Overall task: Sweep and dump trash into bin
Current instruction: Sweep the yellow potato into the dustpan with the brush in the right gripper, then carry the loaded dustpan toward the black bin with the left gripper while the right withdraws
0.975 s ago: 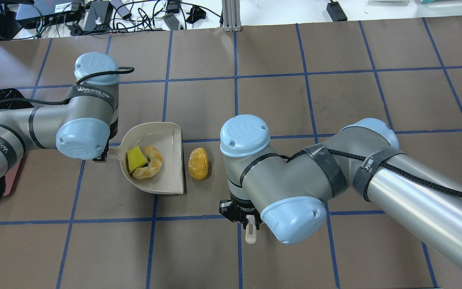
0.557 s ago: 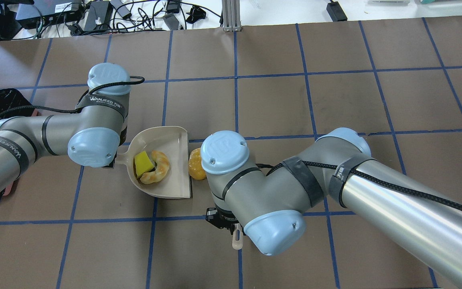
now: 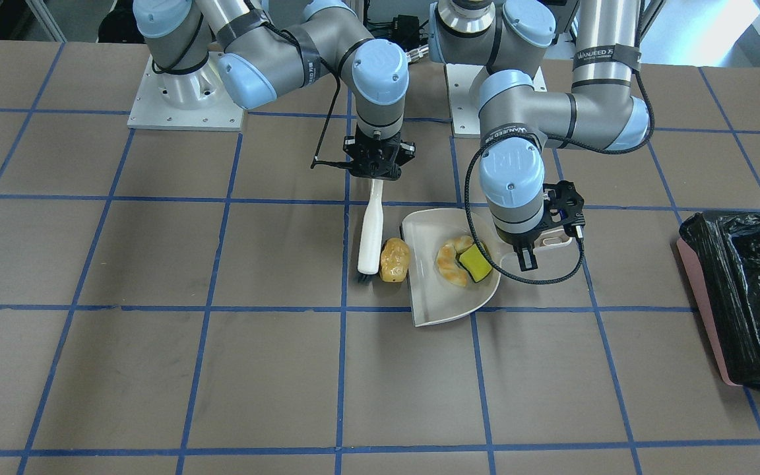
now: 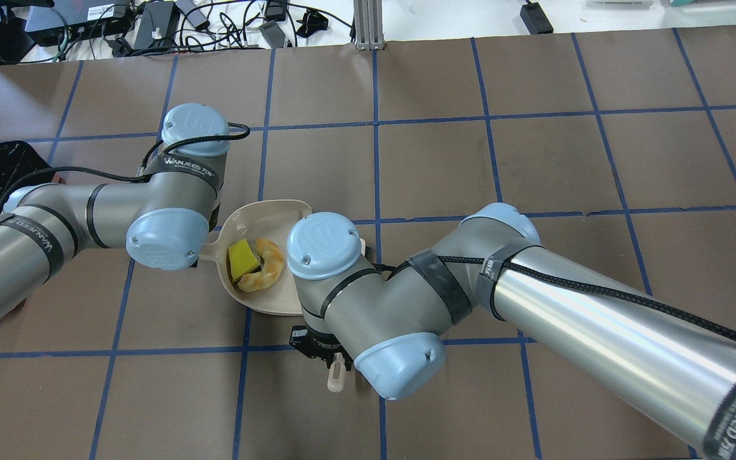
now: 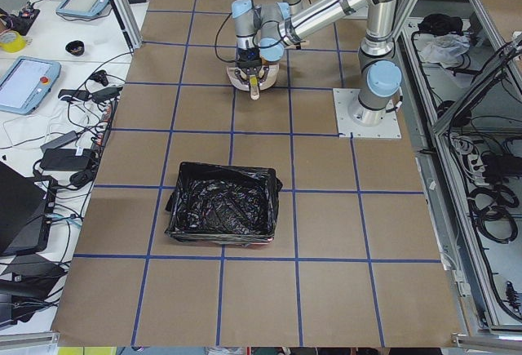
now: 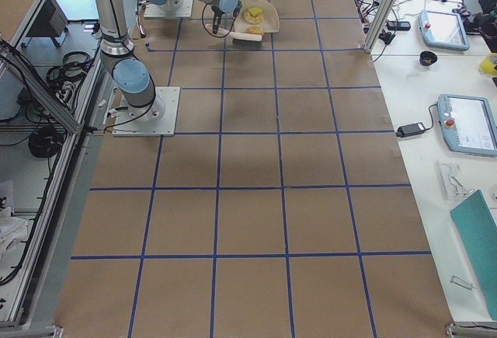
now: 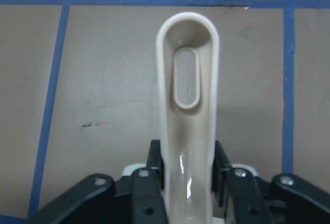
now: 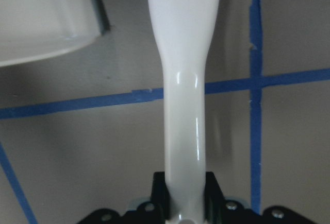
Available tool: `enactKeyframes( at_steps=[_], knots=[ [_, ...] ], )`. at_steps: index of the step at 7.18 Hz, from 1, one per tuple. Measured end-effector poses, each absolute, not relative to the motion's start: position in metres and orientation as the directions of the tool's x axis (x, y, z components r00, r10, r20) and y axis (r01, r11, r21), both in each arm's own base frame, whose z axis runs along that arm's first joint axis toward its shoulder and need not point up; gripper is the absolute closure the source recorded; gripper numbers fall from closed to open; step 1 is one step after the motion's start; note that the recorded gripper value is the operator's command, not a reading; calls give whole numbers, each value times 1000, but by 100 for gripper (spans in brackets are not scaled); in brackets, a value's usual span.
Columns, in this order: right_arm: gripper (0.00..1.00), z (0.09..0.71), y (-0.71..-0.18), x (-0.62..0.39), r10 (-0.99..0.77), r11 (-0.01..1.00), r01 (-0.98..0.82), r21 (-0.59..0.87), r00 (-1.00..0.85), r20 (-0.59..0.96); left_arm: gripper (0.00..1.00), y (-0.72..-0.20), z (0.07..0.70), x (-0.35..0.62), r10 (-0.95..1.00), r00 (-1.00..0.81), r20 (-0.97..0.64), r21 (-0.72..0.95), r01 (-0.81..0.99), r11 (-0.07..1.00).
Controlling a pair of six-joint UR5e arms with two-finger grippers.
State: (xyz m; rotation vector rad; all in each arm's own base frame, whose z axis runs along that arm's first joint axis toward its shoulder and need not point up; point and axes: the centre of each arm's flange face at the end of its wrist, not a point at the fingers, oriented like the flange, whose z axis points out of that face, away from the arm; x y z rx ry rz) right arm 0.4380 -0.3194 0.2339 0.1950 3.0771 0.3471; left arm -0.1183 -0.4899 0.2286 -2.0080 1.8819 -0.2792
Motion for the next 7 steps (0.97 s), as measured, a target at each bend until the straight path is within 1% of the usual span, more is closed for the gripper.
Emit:
enactKeyframes(
  at_steps=[2, 4, 6, 7],
  knots=[
    [100, 249, -339, 475, 135, 973, 120, 195, -989, -62, 100, -489, 231, -128, -993, 72, -97, -392, -919, -29],
    [100, 263, -341, 497, 117, 979, 99, 177, -989, -93, 100, -492, 233, -141, -996, 43, -73, -349, -937, -15],
    [100, 275, -335, 497, 90, 985, 78, 154, -993, -74, 100, -501, 233, -152, -998, -42, -41, -184, -982, 48],
    [100, 281, -330, 488, 59, 988, 54, 142, -998, -29, 100, -507, 230, -148, -996, -78, -31, -97, -992, 81]
  ],
)
